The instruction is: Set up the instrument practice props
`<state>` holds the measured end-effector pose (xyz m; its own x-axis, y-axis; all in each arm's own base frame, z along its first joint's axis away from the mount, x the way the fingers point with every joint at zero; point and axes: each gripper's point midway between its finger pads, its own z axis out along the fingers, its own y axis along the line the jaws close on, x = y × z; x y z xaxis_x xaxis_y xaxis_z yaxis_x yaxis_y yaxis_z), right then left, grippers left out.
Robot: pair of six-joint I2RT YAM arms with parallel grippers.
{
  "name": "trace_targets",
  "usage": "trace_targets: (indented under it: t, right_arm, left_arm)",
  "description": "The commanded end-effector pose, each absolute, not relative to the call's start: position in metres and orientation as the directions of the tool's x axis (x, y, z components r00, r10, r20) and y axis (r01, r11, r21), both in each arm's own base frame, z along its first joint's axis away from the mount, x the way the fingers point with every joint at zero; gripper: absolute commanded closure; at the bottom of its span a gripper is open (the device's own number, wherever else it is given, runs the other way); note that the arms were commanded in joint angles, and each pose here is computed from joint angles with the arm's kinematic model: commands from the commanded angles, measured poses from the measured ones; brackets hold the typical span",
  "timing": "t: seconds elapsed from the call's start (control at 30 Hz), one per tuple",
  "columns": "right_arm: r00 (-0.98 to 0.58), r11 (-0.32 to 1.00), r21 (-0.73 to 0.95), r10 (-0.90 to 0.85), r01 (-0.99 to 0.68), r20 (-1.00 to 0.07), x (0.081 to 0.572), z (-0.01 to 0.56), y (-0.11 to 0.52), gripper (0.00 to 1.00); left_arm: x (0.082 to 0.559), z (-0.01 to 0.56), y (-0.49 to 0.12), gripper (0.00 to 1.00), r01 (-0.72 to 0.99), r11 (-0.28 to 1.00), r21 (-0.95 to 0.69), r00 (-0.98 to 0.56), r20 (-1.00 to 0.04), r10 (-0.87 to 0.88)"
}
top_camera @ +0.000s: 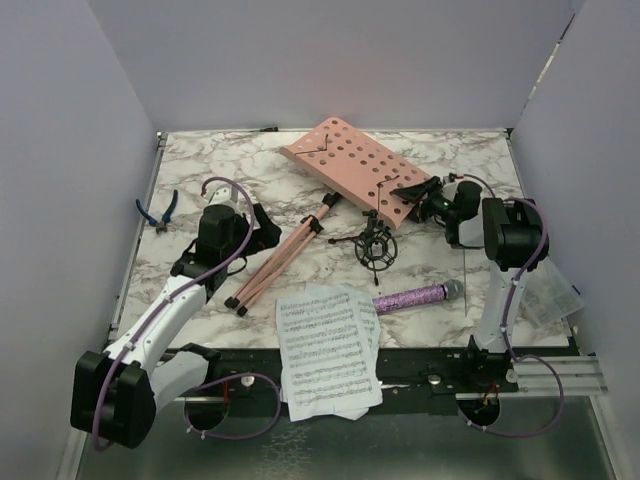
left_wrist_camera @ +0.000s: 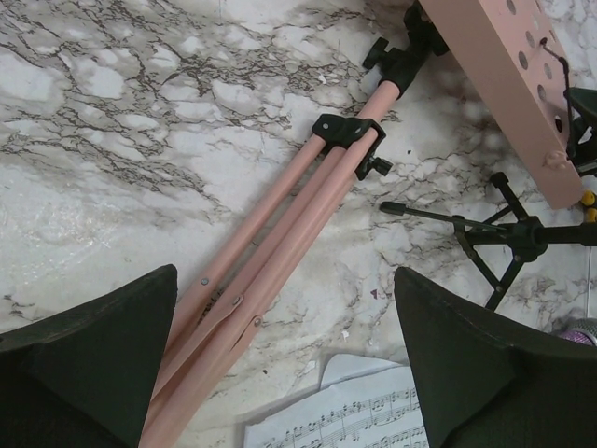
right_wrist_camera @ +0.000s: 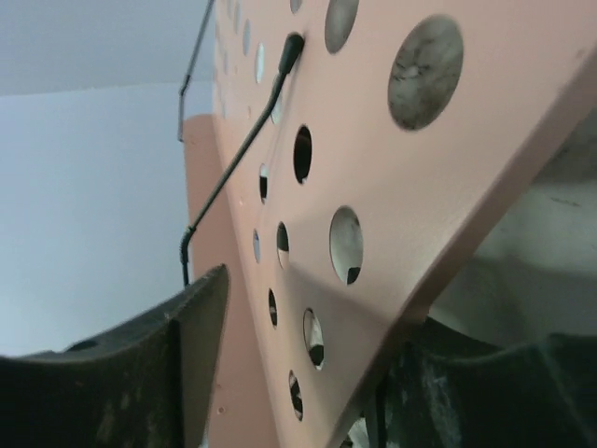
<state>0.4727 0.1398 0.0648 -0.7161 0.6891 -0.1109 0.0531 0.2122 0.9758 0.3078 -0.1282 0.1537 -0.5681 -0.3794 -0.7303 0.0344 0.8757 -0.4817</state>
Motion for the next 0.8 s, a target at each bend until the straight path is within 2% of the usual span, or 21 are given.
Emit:
trace_targets:
  t: [0.0,0.1,0.2,0.3,0.5,0.77]
  right_arm:
    - [-0.719,0.174,0.981,0.671,-0.085,-0.181,0.485,0.096,0.143,0.49]
    - [-0.735,0.17,0.981,0.652,-0.095,-0.184,0.486,0.101,0.148,0.62]
    - [-0.754,0.172,0.978,0.626,-0.116,-0.2,0.486,0.107,0.156,0.83]
    - [-0.769,0.195,0.973,0.6,-0.126,-0.22,0.486,0.112,0.161,0.98]
    - [-0.769,0.234,0.958,0.577,-0.167,-0.275,0.484,0.137,0.161,1.0]
    - [-0.78,0.228,0.94,0.527,-0.254,-0.339,0.47,0.185,0.181,1.0]
  left_arm:
    - [0.307,0.135,-0.131,0.01,0.02,0.876,-0.482,-0.604,-0.704,-0.374]
    - [0.308,0.125,-0.131,0.01,0.001,0.881,-0.474,-0.623,-0.689,-0.37]
    - [0.309,0.12,-0.131,0.01,-0.01,0.888,-0.46,-0.632,-0.686,-0.362]
    - [0.311,0.114,-0.122,0.01,-0.061,0.91,-0.411,-0.63,-0.691,-0.355]
    - [0.314,0.104,-0.11,0.01,-0.117,0.958,-0.263,-0.658,-0.702,-0.273]
    - [0.312,0.077,-0.141,0.01,-0.002,0.982,-0.191,-0.763,-0.634,-0.125]
